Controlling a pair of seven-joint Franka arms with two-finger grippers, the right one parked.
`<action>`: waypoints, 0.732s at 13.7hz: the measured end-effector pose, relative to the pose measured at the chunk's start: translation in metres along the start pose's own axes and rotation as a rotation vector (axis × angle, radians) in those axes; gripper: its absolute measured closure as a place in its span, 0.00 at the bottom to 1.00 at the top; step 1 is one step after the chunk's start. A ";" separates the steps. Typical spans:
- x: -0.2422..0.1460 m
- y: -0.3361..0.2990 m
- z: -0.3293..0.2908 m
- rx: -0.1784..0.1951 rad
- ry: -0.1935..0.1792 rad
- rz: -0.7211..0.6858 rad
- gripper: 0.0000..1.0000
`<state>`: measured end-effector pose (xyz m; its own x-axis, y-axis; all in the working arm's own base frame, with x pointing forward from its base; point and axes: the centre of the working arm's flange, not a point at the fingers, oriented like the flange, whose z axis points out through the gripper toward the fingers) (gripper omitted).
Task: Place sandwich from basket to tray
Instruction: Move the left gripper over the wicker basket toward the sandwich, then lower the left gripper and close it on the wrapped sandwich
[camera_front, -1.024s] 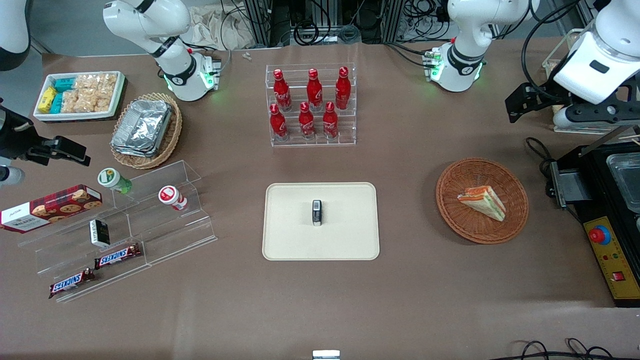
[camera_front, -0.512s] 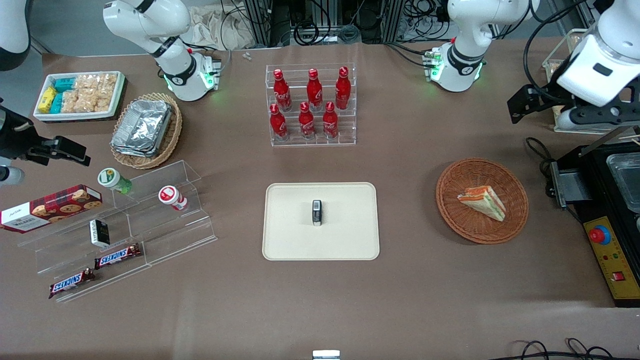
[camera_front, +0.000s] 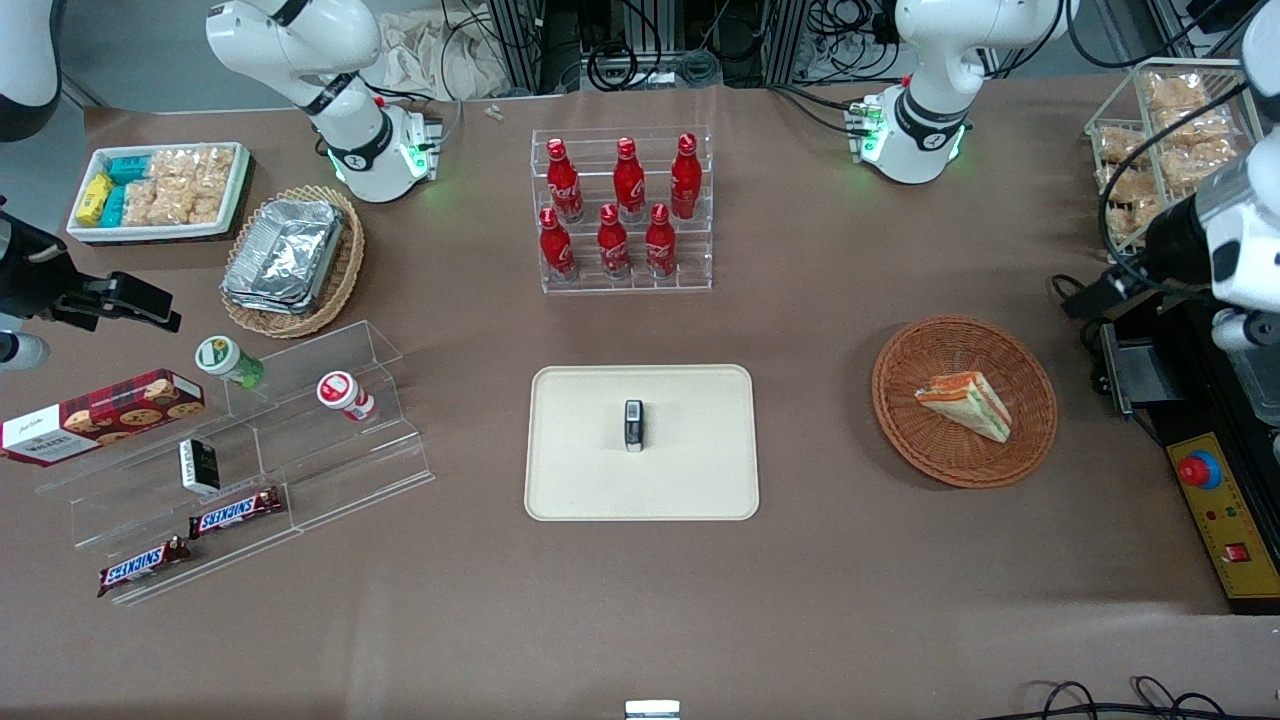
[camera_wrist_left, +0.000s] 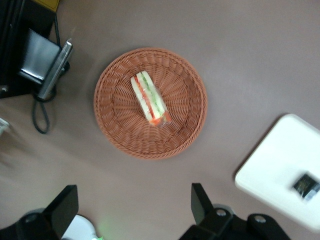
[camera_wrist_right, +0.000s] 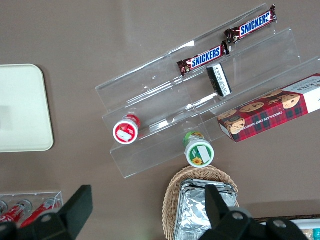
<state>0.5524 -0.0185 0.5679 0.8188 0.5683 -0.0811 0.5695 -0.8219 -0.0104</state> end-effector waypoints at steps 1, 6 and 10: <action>0.002 0.002 0.021 -0.008 0.005 -0.066 0.00; 0.011 0.006 0.140 -0.028 0.029 -0.286 0.00; 0.012 0.000 0.247 -0.003 0.016 -0.408 0.00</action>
<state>0.5441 -0.0211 0.3212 0.5263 0.8485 -0.0552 0.8482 -0.5284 -0.0353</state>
